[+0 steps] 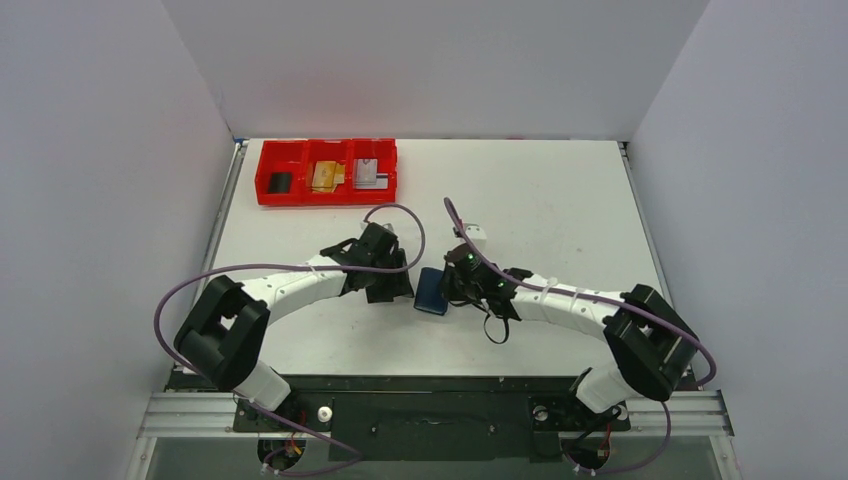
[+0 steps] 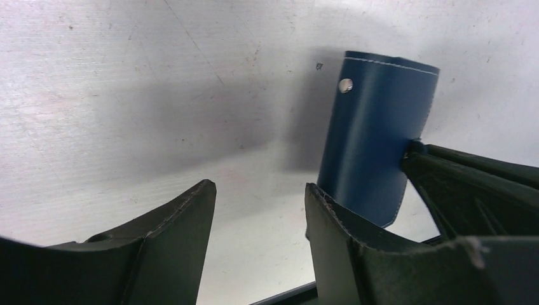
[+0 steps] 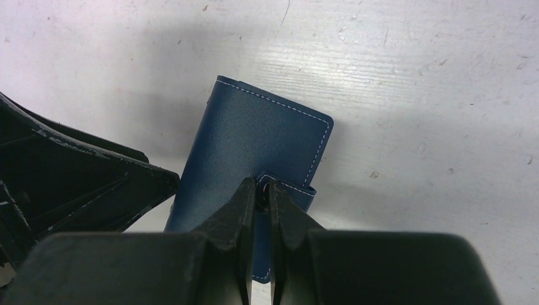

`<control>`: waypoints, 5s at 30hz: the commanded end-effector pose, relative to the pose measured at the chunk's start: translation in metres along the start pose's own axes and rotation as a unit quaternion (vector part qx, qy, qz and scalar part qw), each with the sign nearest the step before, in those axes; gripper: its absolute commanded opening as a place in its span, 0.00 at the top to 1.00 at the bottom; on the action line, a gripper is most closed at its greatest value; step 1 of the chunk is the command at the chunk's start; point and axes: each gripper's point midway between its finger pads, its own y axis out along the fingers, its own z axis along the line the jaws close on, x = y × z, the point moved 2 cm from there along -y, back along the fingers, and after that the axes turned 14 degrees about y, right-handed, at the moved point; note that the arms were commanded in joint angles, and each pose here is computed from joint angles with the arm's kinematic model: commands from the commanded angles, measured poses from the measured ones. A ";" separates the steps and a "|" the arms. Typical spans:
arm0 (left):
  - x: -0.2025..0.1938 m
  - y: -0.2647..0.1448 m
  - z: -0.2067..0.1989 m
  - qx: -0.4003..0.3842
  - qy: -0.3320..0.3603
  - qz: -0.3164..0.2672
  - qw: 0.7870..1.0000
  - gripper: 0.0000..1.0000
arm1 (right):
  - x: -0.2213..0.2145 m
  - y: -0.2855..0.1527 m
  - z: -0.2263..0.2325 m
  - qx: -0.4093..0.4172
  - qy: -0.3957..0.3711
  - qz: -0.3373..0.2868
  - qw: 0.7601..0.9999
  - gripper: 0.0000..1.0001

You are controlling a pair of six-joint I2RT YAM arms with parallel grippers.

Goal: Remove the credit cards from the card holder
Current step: Open the card holder at the center of the board.

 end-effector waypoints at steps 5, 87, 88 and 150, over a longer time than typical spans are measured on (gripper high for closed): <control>0.017 -0.009 -0.020 -0.042 -0.009 -0.039 0.998 0.49 | -0.015 0.013 0.016 0.025 -0.011 0.008 1.000 1.00; 0.015 -0.001 -0.022 -0.008 0.023 -0.009 1.000 0.57 | -0.002 -0.008 -0.077 -0.140 0.063 -0.030 0.988 1.00; 0.014 0.001 -0.022 -0.005 0.022 -0.006 1.000 0.58 | -0.002 -0.007 -0.078 -0.140 0.065 -0.029 0.988 1.00; 0.023 0.023 -0.084 -0.046 0.071 0.008 0.996 0.71 | 0.048 -0.020 -0.031 -0.039 0.090 -0.050 0.994 0.75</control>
